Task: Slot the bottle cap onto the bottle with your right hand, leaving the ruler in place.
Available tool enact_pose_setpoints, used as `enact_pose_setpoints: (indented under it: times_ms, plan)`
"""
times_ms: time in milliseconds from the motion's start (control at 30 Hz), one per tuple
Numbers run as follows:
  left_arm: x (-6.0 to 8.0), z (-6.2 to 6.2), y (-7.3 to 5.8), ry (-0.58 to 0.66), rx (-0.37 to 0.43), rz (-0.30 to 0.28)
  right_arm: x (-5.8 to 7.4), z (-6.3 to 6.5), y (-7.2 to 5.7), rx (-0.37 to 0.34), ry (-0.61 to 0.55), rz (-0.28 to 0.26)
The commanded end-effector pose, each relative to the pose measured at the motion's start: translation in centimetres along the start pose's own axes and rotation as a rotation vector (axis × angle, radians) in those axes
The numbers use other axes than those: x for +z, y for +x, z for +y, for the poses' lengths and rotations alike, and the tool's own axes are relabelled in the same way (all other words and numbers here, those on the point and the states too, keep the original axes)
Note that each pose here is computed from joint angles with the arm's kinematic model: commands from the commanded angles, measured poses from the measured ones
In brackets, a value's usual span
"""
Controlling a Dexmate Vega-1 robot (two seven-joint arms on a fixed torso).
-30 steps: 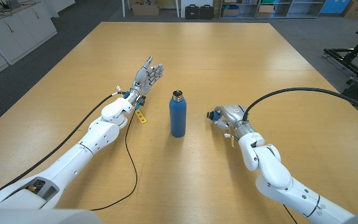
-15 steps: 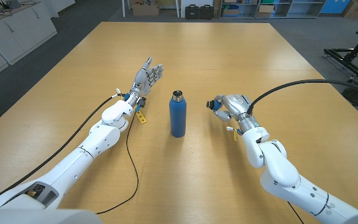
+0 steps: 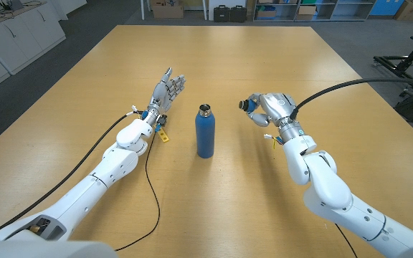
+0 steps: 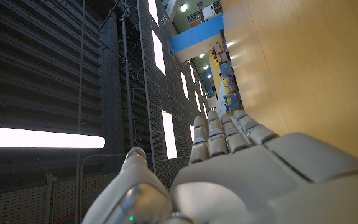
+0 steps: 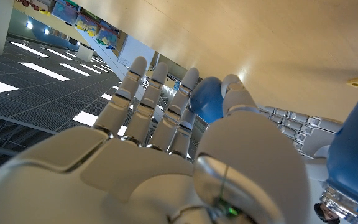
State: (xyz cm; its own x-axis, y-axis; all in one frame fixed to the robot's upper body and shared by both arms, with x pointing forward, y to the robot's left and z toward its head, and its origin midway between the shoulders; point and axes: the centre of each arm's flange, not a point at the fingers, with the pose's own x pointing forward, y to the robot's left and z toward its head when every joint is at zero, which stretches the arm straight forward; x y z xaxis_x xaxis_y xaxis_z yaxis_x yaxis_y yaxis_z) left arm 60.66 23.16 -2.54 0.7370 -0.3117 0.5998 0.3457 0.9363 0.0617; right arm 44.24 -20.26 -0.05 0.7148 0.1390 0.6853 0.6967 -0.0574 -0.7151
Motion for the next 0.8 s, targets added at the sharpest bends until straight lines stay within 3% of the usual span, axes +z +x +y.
enact_pose_setpoints:
  times_ms: [33, 500, 800]
  plan:
    - [-0.5, 0.8, -0.2, -0.003, -0.003, 0.013, -0.3, -2.1, 1.2, -0.105, -0.021, -0.014]
    - [0.0, 0.9, -0.5, 0.001, 0.000, 0.006, 1.3, -4.0, 1.0, -0.324, -0.102, -0.116]
    - [0.3, 0.8, -1.6, 0.000, 0.010, -0.006, 2.1, -5.3, 0.8, -0.378, -0.135, -0.180]
